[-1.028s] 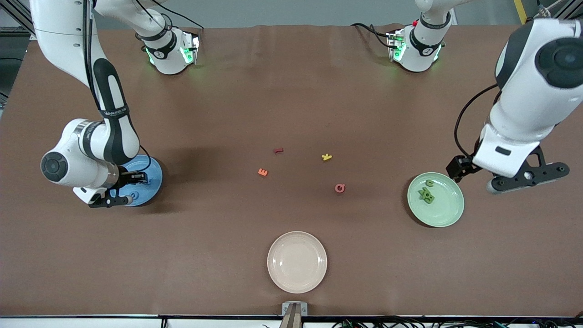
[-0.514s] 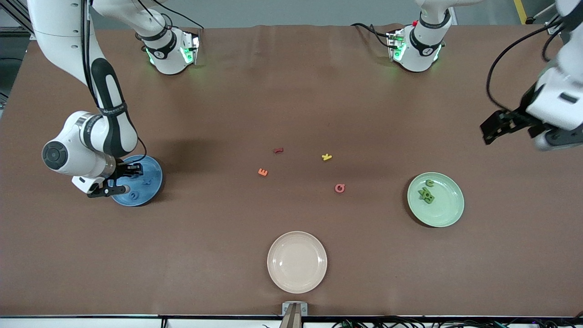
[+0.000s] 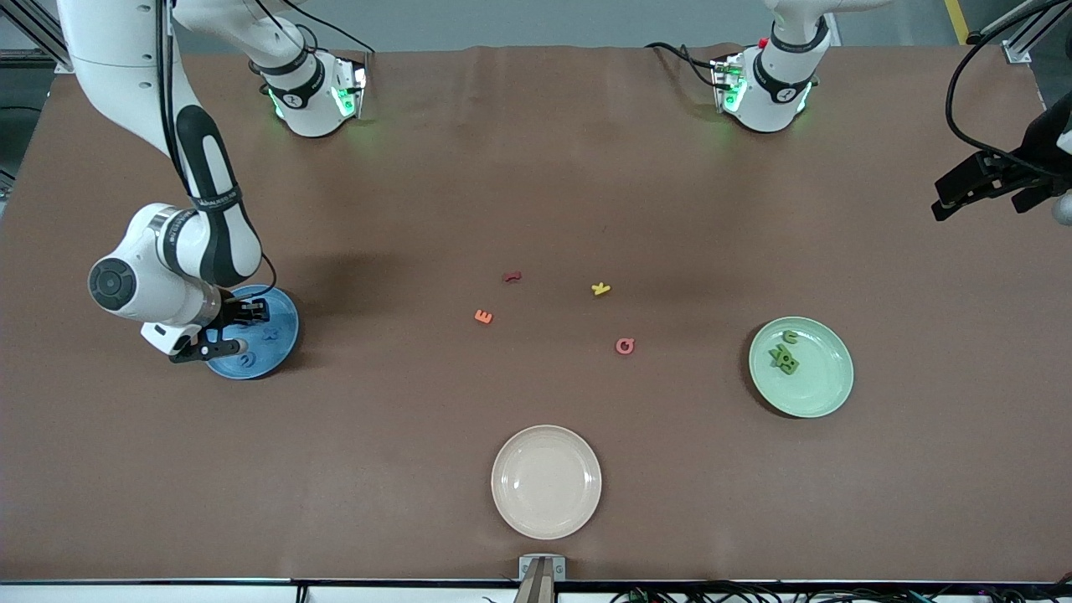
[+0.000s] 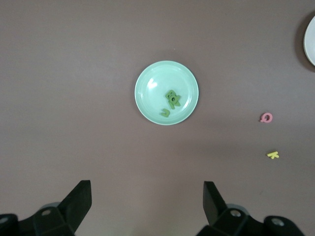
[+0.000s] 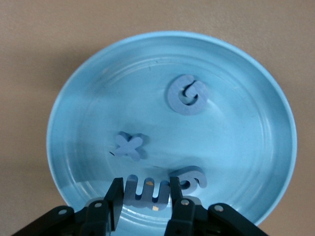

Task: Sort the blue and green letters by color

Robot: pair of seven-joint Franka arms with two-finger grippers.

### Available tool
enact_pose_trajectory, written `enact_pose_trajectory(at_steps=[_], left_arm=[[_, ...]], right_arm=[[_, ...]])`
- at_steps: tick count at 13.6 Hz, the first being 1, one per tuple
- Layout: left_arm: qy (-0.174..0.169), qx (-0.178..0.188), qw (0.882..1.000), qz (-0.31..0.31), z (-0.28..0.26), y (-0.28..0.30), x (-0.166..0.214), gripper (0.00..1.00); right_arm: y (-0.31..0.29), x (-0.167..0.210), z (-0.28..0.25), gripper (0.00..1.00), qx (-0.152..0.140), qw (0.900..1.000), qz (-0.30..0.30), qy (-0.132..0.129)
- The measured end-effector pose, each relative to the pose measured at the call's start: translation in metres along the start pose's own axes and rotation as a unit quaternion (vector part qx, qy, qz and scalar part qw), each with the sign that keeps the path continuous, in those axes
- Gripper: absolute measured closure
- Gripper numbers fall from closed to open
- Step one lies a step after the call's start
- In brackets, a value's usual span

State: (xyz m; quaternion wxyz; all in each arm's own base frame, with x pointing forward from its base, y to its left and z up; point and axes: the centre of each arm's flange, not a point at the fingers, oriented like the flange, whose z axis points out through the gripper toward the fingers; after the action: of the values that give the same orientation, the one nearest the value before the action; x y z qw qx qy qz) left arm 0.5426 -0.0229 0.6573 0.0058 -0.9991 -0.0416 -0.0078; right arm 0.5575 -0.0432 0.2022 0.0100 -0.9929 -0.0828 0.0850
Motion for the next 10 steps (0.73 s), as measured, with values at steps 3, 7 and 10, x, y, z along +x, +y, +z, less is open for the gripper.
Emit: enact_pose_trajectory(at_steps=[3, 7, 10], left_arm=[[-0.003, -0.001, 1.000, -0.005, 0.001, -0.007, -0.001, 0.00], [-0.004, -0.001, 1.000, -0.005, 0.003, -0.007, 0.000, 0.00], [-0.002, -0.001, 1.000, -0.002, 0.005, -0.003, 0.001, 0.00]], right_arm=[[-0.003, 0.001, 0.000, 0.58, -0.001, 1.000, -0.002, 0.001], [-0.003, 0.000, 0.000, 0.43, -0.001, 1.000, -0.002, 0.001], [-0.005, 0.001, -0.015, 0.13, 0.007, 1.000, -0.002, 0.005]])
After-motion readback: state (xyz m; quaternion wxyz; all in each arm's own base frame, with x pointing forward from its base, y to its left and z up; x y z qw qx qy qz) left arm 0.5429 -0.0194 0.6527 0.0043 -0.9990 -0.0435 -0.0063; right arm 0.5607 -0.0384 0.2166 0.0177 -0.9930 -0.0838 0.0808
